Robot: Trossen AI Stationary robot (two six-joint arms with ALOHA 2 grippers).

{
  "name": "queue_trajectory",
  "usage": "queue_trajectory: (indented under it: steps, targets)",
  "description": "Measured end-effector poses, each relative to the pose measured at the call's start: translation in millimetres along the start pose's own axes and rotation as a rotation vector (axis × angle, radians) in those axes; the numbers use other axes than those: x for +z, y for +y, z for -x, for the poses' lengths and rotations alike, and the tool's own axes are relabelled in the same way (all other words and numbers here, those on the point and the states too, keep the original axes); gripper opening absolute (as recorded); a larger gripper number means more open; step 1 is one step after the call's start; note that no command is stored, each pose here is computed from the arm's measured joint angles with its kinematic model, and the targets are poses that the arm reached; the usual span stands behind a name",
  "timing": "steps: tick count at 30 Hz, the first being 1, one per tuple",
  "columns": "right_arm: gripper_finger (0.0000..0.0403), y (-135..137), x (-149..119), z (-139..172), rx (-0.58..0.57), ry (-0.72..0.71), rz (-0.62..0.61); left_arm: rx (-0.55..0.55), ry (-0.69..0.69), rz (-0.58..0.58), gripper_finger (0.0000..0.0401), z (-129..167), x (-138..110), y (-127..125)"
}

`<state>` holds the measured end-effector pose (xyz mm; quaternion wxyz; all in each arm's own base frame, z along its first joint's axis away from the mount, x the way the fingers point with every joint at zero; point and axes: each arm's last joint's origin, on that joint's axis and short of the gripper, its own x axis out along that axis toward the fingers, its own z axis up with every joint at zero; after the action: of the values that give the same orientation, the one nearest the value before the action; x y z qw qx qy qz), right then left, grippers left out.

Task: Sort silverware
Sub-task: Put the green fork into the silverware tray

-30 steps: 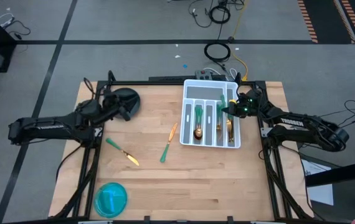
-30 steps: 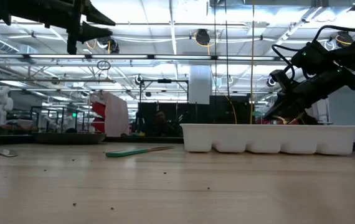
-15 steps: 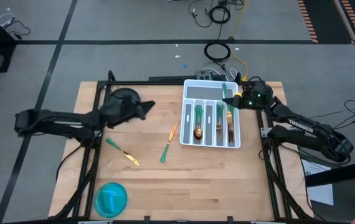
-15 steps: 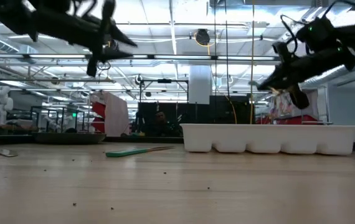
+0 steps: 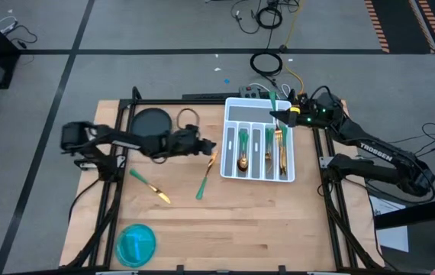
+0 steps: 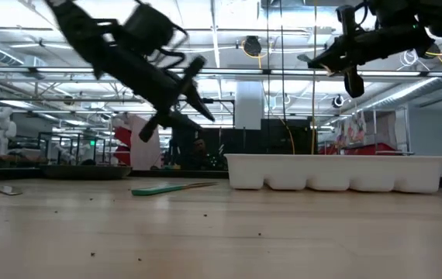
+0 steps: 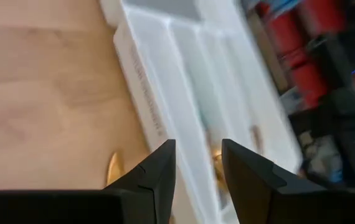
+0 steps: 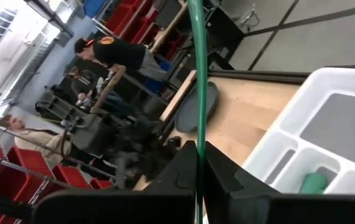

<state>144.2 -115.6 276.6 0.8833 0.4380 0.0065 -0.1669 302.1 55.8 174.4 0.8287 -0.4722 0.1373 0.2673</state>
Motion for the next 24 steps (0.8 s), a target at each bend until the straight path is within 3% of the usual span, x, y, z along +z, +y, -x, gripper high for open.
queue_trajectory:
  steps: [7, 18, 24]
  targets:
    - [0.0, 9, -3, 3, 0.039, 0.008, 0.017, 0.121, 0.169, -0.054, 0.0136, -34, -4, -8]
    - [0.0, 19, -4, 14, 0.092, -0.017, 0.044, 0.106, 0.2, -0.037, 0.0136, -54, -11, -5]
    - [0.0, 22, -4, 18, 0.105, -0.021, 0.047, 0.044, 0.173, 0.012, 0.0136, -66, -14, -7]
